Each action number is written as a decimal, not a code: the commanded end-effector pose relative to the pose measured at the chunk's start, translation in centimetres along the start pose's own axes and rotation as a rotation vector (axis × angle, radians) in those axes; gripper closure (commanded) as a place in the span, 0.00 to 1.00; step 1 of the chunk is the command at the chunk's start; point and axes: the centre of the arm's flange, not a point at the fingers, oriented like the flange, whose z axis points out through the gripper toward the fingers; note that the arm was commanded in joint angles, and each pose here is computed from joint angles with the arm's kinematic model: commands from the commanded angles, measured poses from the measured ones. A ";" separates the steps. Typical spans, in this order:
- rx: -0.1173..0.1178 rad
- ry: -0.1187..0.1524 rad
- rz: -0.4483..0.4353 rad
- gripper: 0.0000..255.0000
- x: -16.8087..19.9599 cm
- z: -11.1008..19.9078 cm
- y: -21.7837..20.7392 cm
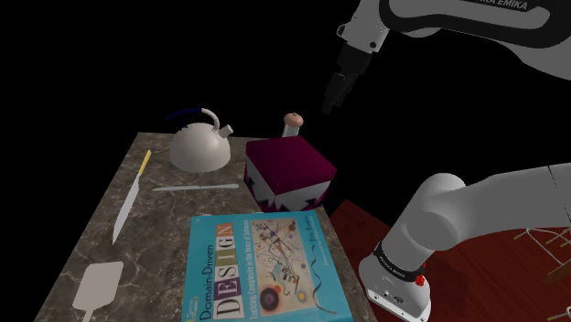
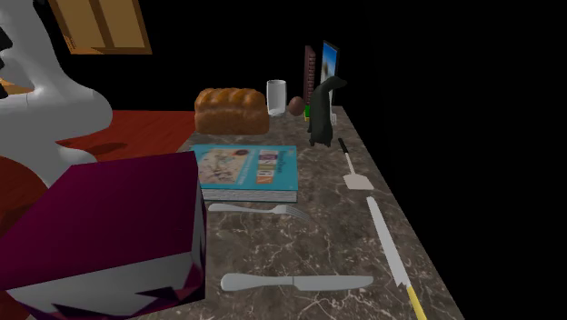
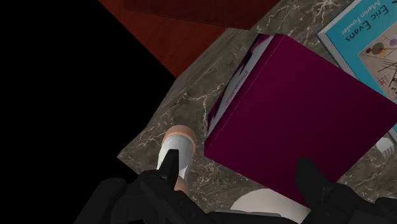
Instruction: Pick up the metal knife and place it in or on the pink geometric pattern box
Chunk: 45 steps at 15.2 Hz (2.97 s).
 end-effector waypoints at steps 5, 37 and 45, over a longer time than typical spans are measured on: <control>0.001 -0.002 -0.102 0.00 3.7 3.3 -1.9; 0.004 -0.017 -0.839 0.00 21.8 28.5 -25.1; 0.004 -0.017 -0.839 0.00 21.7 30.9 -25.1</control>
